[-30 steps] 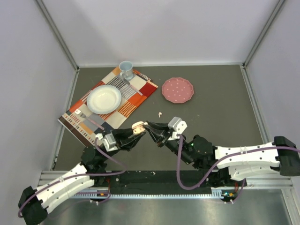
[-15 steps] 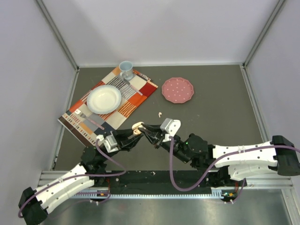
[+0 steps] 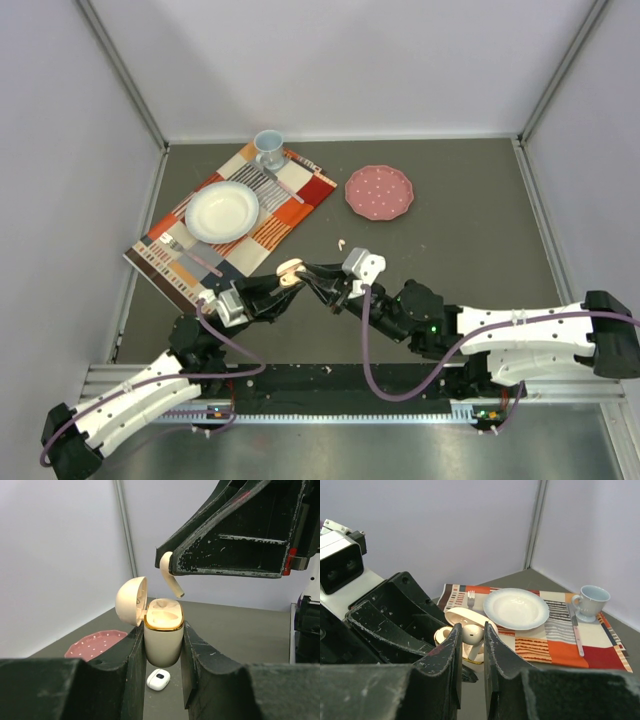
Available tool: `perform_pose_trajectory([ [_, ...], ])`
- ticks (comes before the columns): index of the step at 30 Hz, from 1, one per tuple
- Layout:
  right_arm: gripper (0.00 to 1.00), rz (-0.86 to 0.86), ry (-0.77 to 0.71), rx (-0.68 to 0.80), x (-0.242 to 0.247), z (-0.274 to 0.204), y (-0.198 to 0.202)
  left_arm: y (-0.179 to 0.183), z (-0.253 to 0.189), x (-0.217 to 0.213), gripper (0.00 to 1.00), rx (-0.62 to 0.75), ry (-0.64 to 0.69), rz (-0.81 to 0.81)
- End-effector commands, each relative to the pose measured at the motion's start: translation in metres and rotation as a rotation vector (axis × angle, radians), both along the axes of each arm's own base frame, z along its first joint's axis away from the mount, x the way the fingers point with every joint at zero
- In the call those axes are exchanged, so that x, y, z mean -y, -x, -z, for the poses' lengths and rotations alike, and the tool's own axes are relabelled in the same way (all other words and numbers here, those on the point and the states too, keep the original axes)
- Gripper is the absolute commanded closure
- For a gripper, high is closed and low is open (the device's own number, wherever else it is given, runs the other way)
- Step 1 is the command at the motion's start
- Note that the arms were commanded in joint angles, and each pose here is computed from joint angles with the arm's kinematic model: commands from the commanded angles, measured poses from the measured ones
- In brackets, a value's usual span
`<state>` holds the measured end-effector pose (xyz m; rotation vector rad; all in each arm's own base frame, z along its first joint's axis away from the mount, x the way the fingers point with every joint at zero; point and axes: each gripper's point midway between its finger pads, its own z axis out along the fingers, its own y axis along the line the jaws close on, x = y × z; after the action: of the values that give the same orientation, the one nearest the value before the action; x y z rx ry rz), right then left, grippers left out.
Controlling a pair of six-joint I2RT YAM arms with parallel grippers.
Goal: Insert the wireless bluetooth earbuds into the charging case
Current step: Insert the right earbud into the right side groove of the charging case.
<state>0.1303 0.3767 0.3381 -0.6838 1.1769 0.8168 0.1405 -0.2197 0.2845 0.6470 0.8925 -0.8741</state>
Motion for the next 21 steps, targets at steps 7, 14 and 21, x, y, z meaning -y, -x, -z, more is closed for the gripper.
perform_pose_trajectory([
  [7, 0.99, -0.008, -0.071, 0.003, 0.0057, -0.0257, -0.0049, 0.0037, -0.0140, -0.0028, 1.00, 0.021, 0.040, 0.007],
  [14, 1.00, -0.015, -0.095, 0.008, 0.0037, -0.0289, -0.0065, 0.0043, -0.0161, -0.0026, 1.00, 0.023, 0.042, 0.010],
  [21, 1.00, -0.030, -0.083, 0.000, -0.0035, -0.0216, -0.0058, 0.0019, -0.0123, -0.0018, 1.00, 0.014, 0.036, 0.003],
])
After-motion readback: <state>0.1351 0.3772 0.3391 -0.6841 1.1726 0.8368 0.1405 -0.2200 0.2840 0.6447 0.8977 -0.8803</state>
